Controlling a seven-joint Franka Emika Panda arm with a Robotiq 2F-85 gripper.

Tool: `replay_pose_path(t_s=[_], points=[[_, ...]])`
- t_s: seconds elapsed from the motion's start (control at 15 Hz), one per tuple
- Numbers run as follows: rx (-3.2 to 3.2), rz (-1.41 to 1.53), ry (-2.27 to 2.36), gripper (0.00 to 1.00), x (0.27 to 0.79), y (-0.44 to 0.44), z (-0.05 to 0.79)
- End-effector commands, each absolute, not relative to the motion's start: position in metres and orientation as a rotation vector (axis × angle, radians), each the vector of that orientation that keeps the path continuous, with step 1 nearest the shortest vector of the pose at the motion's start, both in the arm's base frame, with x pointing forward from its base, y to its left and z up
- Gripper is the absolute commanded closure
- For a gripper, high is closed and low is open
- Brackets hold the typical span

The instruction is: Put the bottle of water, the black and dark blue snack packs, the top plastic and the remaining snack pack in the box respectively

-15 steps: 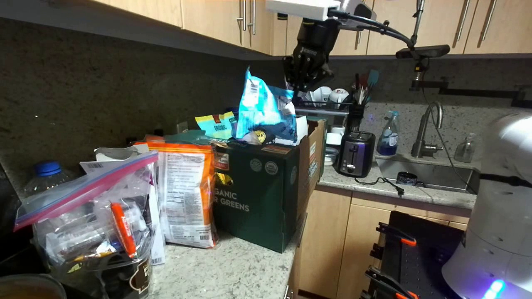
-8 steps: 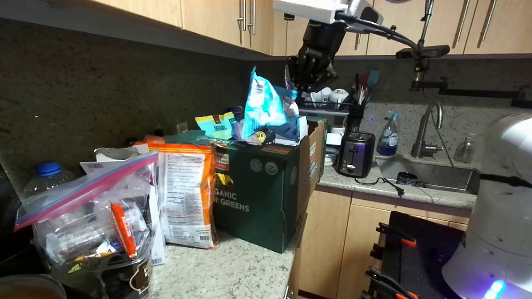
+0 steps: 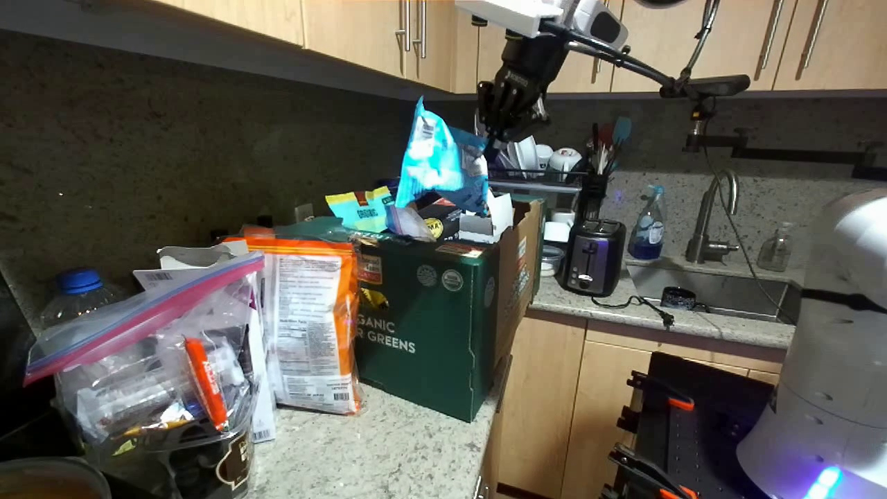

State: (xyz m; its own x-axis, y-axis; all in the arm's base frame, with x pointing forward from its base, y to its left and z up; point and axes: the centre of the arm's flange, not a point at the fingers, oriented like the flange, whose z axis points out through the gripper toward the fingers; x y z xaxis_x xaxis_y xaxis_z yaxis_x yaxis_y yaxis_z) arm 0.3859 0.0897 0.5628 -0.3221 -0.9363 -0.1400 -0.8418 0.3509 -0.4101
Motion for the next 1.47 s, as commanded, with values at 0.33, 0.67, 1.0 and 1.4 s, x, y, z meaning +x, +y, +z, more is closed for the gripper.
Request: replay_pose_path(t_s=[0.33, 0.67, 1.0, 1.4], points=[[-1.172, -0.598, 2.475, 1.00, 0.430, 0.025, 0.544], [-1.030, -0.624, 2.597, 1.00, 0.448, -0.010, 0.505], [-0.965, -0.589, 2.652, 1.00, 0.470, -0.019, 0.445], [-0.983, -0.544, 2.783, 1.00, 0.477, -0.028, 0.383]])
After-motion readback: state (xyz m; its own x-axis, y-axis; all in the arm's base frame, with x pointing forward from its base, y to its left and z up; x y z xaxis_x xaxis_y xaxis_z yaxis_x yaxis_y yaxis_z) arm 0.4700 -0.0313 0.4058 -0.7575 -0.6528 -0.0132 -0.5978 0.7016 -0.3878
